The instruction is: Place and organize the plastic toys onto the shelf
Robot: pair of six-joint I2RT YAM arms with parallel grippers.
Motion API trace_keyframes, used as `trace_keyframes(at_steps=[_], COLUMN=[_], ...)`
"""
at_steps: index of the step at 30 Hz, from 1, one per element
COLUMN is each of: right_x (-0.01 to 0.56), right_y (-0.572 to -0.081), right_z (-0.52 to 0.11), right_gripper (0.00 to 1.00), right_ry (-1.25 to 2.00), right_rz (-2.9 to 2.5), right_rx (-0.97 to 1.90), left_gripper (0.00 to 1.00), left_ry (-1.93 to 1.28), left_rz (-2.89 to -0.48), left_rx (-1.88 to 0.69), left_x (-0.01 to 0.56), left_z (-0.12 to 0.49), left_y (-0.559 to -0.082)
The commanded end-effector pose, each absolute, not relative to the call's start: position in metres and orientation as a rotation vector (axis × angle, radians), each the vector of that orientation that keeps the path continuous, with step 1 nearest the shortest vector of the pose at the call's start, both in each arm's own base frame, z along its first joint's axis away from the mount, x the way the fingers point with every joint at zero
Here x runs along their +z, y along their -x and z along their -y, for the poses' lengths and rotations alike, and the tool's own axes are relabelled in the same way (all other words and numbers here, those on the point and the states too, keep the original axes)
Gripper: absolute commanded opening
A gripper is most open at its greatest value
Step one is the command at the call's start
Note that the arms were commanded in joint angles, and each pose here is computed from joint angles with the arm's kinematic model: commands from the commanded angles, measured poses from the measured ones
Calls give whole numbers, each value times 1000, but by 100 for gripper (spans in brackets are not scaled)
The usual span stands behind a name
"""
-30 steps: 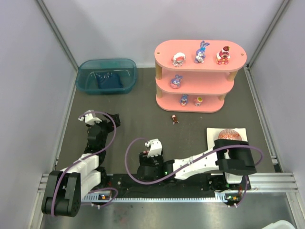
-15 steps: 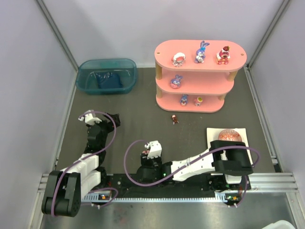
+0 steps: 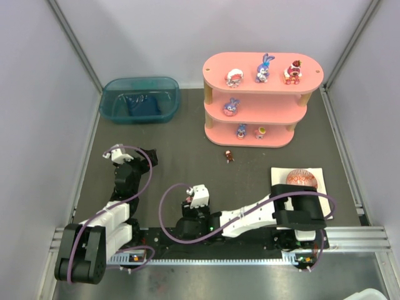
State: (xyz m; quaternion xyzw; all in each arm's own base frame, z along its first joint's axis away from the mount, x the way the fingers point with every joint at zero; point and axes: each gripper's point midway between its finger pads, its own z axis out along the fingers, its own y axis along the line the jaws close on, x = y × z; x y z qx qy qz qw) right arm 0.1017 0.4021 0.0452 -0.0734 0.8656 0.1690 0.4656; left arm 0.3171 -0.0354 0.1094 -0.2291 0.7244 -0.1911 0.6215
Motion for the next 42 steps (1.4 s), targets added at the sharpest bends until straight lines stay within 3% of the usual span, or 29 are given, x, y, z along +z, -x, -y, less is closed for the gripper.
trace_keyframes(at_steps=[1,13,22,35,42], right_x=[50,45,44,86,130], right_y=[-104,-107,-108,-101,-108], right_z=[-411,-411,-410,-403,-380], right_gripper=[52,48,34,0,0], right_ry=[141,124,119,166,276], right_rz=[-2139,-2164,-2170,-2096,-2011], right_rx=[431,419,411,462,449], left_gripper=[98,98,98,98,98], left_ry=[511,512,512,512,510], left_rz=[-1595,-1595,-1596,-1594,-1595], left_rx=[-458,-459,-459,-452,-453], left_x=[129,129,128,129,129], left_z=[35,35,35,34,35], left_y=[-321,-321,-321,-321,-322])
